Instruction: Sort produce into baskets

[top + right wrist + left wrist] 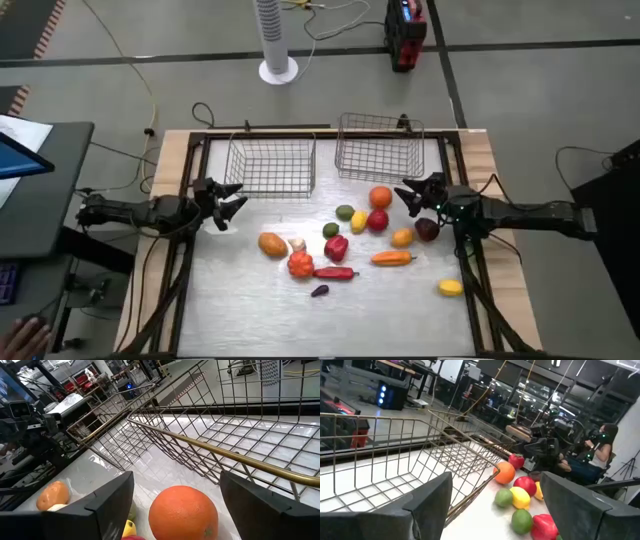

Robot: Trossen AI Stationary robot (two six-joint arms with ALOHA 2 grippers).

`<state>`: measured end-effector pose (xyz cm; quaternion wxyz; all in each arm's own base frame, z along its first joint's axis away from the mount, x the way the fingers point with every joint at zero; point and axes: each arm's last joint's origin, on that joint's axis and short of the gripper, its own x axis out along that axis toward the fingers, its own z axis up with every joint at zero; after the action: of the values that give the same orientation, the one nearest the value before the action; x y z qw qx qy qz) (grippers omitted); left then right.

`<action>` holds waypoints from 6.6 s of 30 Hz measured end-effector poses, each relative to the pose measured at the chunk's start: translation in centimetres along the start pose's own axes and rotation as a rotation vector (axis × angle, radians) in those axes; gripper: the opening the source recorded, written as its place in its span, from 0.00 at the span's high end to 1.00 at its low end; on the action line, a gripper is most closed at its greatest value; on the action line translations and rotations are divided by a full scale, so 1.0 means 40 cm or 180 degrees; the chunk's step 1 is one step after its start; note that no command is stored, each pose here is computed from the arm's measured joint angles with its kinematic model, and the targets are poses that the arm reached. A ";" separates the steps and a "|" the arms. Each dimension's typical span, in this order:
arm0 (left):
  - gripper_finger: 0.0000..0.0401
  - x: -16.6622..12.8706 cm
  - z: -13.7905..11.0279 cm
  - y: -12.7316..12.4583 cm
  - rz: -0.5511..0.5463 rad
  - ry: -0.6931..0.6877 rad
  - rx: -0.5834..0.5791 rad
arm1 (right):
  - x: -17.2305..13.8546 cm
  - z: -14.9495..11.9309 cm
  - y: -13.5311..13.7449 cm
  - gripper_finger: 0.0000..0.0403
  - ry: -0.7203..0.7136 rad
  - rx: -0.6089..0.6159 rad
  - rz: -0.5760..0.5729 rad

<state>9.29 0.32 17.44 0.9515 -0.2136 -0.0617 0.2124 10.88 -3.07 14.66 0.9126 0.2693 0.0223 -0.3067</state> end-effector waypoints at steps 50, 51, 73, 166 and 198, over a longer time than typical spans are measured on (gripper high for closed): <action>0.28 0.000 0.000 0.000 -0.0003 -0.0001 -0.0001 | 0.000 0.000 0.000 0.20 0.0000 0.0000 0.0000; 0.28 0.000 0.000 0.000 -0.0002 -0.0001 0.0000 | 0.000 0.000 0.000 0.20 0.0000 0.0000 0.0000; 0.28 0.000 0.000 0.000 -0.0002 -0.0001 -0.0001 | 0.000 0.000 0.000 0.20 0.0000 0.0000 0.0000; 0.34 0.267 -0.170 -0.257 -0.0697 0.3955 0.2890 | 0.128 0.043 0.452 0.20 0.0309 -0.1199 0.0977; 0.38 0.333 0.280 -0.114 0.1112 0.1634 0.2438 | 0.135 0.047 0.448 0.20 0.0339 -0.1077 0.0991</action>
<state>20.70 6.58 29.87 0.8964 0.0990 0.2940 0.3167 25.25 4.98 23.72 0.9786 0.1285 0.0798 -0.1395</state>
